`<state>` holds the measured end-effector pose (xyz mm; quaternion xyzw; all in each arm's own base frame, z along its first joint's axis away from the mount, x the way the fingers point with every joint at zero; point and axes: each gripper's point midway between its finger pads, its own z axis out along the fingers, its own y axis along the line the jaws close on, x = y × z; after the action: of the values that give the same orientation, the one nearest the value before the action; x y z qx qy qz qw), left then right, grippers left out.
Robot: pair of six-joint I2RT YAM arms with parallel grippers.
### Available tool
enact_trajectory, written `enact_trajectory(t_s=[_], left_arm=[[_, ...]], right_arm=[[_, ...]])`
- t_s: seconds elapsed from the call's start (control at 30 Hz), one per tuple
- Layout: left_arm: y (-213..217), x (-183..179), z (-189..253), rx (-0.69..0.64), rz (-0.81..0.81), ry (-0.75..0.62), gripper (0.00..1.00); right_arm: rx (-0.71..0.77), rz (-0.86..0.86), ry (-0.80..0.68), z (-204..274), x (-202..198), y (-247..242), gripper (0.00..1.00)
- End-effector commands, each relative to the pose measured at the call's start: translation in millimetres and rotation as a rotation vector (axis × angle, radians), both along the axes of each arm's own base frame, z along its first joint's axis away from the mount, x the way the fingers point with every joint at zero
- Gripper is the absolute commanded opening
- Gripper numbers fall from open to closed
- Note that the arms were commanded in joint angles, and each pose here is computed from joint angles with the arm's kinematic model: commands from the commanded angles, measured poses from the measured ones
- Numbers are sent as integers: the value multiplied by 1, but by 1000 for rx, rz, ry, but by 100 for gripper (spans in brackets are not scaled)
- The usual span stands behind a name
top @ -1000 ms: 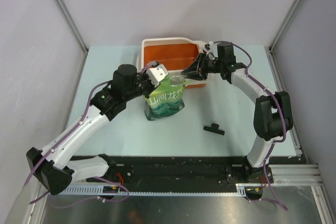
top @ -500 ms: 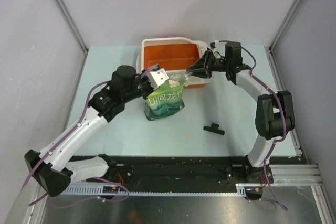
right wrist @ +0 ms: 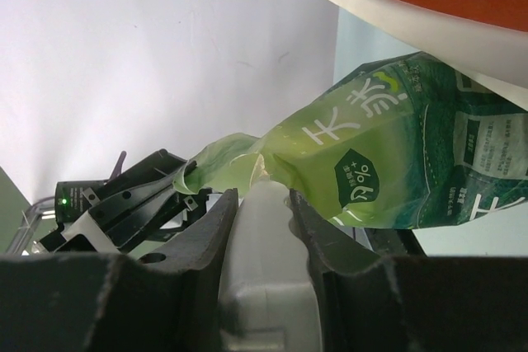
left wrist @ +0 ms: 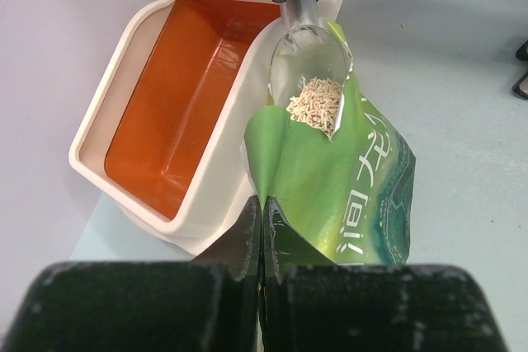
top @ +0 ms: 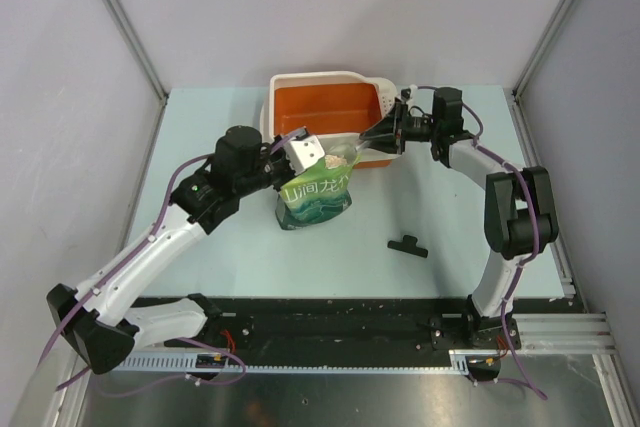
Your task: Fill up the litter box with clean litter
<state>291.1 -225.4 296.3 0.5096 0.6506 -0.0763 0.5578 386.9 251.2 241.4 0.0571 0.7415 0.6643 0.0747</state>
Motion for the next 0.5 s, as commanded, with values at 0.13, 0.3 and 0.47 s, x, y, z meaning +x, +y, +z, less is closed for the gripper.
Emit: enact_trajectory(t_s=[0.13, 0.3, 0.47], left_arm=[[11, 8, 65, -87, 50, -163, 0], [11, 7, 63, -87, 45, -163, 0], [12, 6, 60, -80, 42, -163, 0]], right_arm=[[-38, -91, -63, 22, 9, -25, 0], [-114, -88, -79, -5, 9, -30, 0], [-80, -123, -141, 22, 14, -38, 0]])
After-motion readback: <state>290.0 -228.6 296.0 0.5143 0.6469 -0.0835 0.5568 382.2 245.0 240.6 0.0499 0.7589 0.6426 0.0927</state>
